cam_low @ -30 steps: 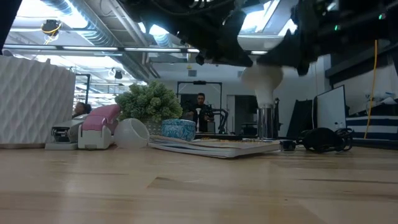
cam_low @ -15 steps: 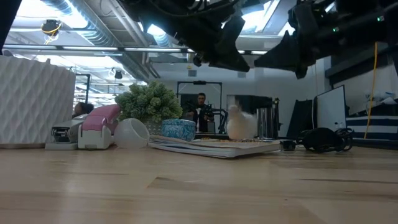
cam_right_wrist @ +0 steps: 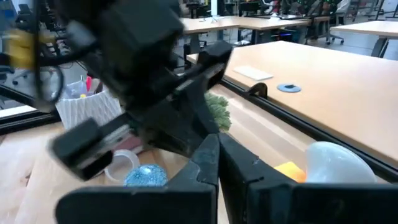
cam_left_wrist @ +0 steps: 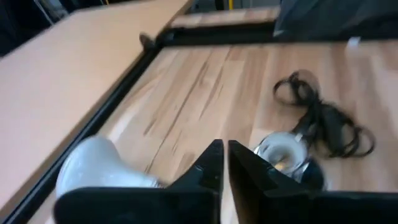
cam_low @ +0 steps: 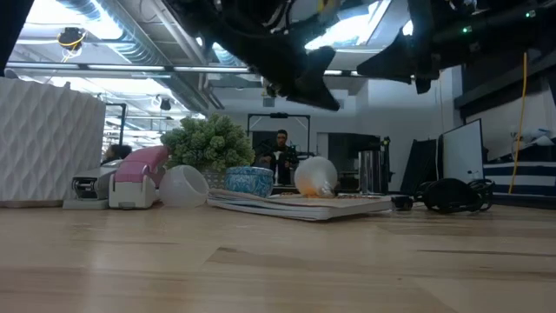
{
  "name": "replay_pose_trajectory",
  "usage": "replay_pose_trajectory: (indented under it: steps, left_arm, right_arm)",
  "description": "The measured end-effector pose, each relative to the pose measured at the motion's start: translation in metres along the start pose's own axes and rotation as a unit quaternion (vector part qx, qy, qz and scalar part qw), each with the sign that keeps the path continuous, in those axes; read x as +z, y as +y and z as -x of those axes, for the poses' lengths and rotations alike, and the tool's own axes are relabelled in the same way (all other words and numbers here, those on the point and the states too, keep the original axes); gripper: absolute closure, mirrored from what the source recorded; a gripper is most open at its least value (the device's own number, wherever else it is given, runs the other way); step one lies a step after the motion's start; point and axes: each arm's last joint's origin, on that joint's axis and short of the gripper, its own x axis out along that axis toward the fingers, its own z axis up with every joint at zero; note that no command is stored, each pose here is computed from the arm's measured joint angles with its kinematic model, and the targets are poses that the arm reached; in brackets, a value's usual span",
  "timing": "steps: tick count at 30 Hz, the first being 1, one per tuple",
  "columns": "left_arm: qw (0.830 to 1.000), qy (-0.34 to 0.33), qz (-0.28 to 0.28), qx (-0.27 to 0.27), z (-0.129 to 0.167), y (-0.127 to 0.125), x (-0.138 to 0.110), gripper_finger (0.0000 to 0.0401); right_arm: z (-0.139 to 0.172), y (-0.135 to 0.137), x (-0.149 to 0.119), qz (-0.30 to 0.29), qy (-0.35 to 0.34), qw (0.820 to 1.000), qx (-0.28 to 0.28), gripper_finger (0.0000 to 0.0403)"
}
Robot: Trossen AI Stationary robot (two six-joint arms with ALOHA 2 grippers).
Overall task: Screw lightbulb
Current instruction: Insert the lightbulb into the silver lamp socket
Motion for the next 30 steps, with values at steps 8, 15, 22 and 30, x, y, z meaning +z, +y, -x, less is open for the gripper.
replay_pose_trajectory:
  steps: [8, 15, 22, 30]
  left_arm:
    - [0.991, 0.052, 0.115, 0.038, -0.011, 0.033, -0.013, 0.0295]
    - [0.95, 0.046, 0.298, 0.075, -0.021, 0.072, -0.018, 0.0272]
    - [0.943, 0.051, 0.324, 0.062, -0.037, 0.085, -0.03, 0.0272]
    - [0.922, 0.061, 0.381, 0.037, -0.072, 0.071, -0.065, 0.0272]
  right_arm:
    - [-0.001, -0.005, -0.001, 0.015, 0.001, 0.998, -0.055, 0.0315]
    - [-0.016, -0.038, -0.005, -0.018, 0.031, 0.993, -0.113, 0.0278]
    - [-0.027, -0.075, -0.011, -0.085, 0.089, 0.987, -0.102, 0.0276]
    - [-0.028, -0.105, -0.019, -0.099, 0.142, 0.977, -0.12, 0.0276]
